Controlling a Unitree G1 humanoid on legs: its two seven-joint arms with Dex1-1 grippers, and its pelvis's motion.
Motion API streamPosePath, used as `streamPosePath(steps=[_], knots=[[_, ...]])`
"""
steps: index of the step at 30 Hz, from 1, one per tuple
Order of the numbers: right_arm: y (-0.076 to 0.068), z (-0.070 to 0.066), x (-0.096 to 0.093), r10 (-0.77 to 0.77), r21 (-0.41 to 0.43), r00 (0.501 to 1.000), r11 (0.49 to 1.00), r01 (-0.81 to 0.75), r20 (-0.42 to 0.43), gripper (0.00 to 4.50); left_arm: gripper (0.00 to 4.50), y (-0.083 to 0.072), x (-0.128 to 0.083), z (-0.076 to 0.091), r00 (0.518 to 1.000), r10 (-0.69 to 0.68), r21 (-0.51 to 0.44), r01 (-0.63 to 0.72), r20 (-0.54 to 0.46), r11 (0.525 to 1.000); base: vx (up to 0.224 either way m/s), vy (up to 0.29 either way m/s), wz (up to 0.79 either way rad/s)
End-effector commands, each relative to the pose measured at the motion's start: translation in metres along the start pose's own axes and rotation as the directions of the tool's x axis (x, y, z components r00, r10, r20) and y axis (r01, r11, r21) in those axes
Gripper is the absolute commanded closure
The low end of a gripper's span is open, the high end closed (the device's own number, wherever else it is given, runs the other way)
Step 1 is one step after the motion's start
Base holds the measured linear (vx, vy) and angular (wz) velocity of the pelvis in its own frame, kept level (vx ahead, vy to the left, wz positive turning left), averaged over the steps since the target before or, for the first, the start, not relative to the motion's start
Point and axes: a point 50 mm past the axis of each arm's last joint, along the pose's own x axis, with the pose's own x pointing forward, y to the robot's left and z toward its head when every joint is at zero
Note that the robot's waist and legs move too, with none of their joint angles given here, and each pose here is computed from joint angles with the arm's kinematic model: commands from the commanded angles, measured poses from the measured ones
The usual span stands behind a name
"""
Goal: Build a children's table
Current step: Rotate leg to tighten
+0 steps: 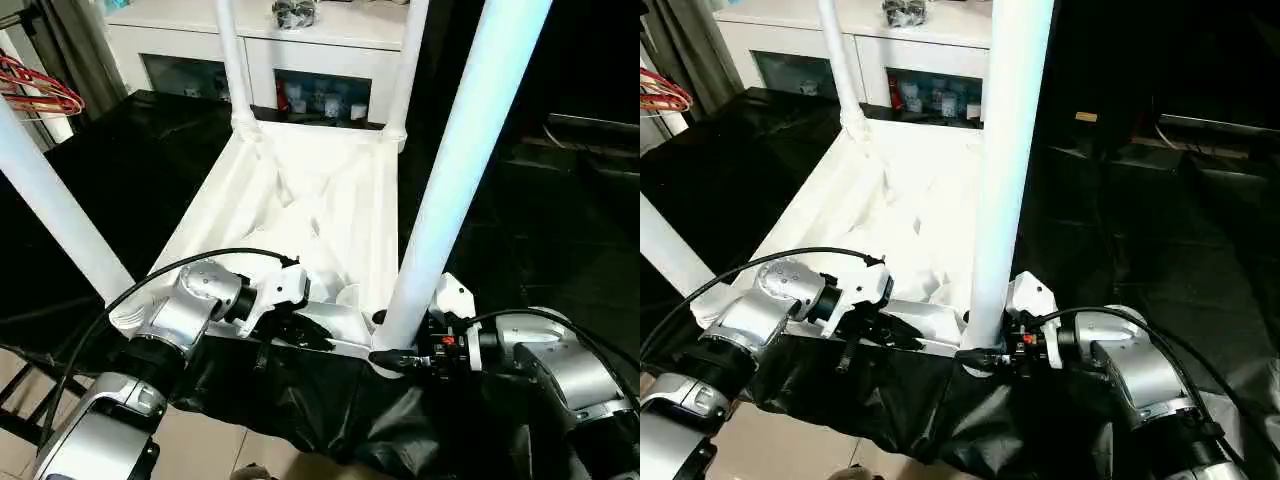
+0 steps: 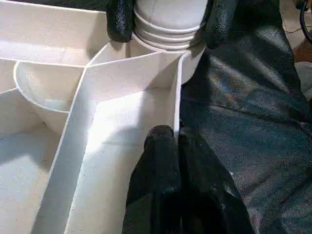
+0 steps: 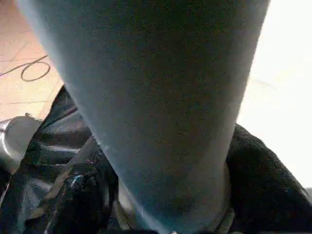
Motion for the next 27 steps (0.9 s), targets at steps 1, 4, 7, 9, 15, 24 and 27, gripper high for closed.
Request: streamPosePath(steps=[1, 4, 7, 9, 15, 24, 27], knots=[[0.007, 0.003, 0.020, 0.023, 0.012, 0.999, 1.000, -0.023, 0.044, 1.80, 4.50, 0.012, 0.001, 0.014, 0.995, 0.095, 0.023, -0.096, 0.042, 0.995, 0.000, 0.000, 0.00], [0.001, 0.003, 0.023, -0.050, 0.027, 0.997, 0.998, 0.048, 0.066, 1.81, 4.50, 0.014, 0.003, 0.015, 0.990, 0.134, 0.012, -0.135, 0.049, 0.991, 0.000, 0.000, 0.00], [-0.011, 0.001, 0.030, -0.234, 0.081, 0.968, 0.970, 0.227, 0.087, 1.82, 4.50, 0.020, 0.007, 0.018, 0.972, 0.224, -0.007, -0.225, 0.068, 0.974, 0.000, 0.000, 0.00], [-0.022, -0.007, 0.040, -0.413, 0.133, 0.909, 0.905, 0.403, 0.059, 1.83, 4.50, 0.026, 0.015, 0.022, 0.941, 0.326, -0.034, -0.324, 0.091, 0.946, 0.000, 0.000, 0.00], [-0.030, -0.010, 0.062, -0.607, 0.198, 0.794, 0.782, 0.592, 0.025, 1.85, 4.50, 0.024, 0.039, 0.030, 0.907, 0.407, -0.049, -0.404, 0.111, 0.914, 0.000, 0.000, 0.00], [-0.029, -0.007, 0.069, -0.608, 0.169, 0.793, 0.787, 0.594, 0.043, 1.10, 4.50, 0.017, 0.051, 0.033, 0.913, 0.389, -0.051, -0.386, 0.124, 0.921, 0.000, 0.000, 0.00], [-0.030, -0.007, 0.065, -0.600, 0.149, 0.799, 0.795, 0.588, 0.047, 0.74, 4.50, 0.015, 0.050, 0.032, 0.920, 0.371, -0.044, -0.368, 0.127, 0.929, 0.000, 0.000, 0.00]])
